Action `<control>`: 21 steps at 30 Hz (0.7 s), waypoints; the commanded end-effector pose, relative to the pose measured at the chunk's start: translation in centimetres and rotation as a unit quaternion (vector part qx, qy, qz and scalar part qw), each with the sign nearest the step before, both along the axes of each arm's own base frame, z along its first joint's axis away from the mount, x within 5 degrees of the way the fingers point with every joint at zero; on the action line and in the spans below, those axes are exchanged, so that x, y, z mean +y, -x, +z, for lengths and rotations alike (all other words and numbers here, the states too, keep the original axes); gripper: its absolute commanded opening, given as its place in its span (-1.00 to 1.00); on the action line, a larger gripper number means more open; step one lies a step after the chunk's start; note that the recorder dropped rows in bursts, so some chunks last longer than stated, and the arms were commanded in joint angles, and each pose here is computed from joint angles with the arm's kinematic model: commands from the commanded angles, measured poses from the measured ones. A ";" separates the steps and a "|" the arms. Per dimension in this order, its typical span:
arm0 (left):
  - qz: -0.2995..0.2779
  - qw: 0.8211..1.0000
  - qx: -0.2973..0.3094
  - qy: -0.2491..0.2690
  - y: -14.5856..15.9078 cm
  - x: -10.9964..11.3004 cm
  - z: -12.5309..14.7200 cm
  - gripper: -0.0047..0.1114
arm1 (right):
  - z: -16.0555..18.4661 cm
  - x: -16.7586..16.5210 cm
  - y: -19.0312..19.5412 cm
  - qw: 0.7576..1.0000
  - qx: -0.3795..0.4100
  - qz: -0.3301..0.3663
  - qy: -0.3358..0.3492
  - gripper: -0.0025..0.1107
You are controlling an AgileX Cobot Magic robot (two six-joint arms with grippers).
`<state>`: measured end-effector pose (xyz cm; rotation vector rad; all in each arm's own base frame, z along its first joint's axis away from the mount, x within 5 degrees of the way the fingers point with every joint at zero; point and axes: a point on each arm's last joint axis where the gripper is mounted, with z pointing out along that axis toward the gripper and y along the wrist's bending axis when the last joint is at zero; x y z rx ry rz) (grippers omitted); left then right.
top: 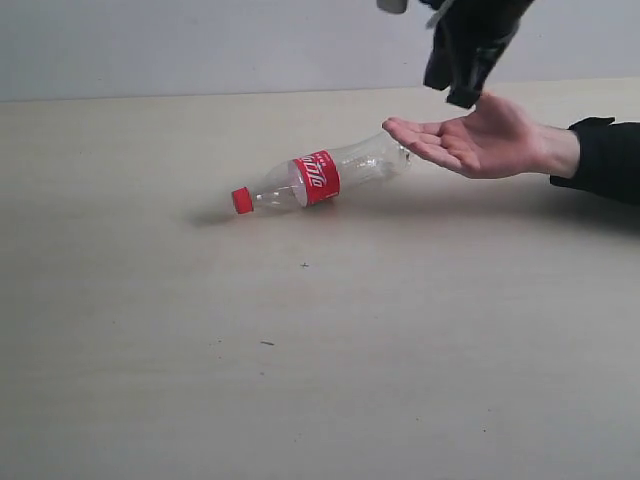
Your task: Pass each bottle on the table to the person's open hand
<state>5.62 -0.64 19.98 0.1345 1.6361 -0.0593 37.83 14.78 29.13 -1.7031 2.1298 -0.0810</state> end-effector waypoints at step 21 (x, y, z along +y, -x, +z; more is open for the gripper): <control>0.002 1.000 -0.002 0.003 0.0 0.0 0.0 -0.92 | -8.6 7.8 -3.2 0.970 -0.071 0.221 0.076 -0.96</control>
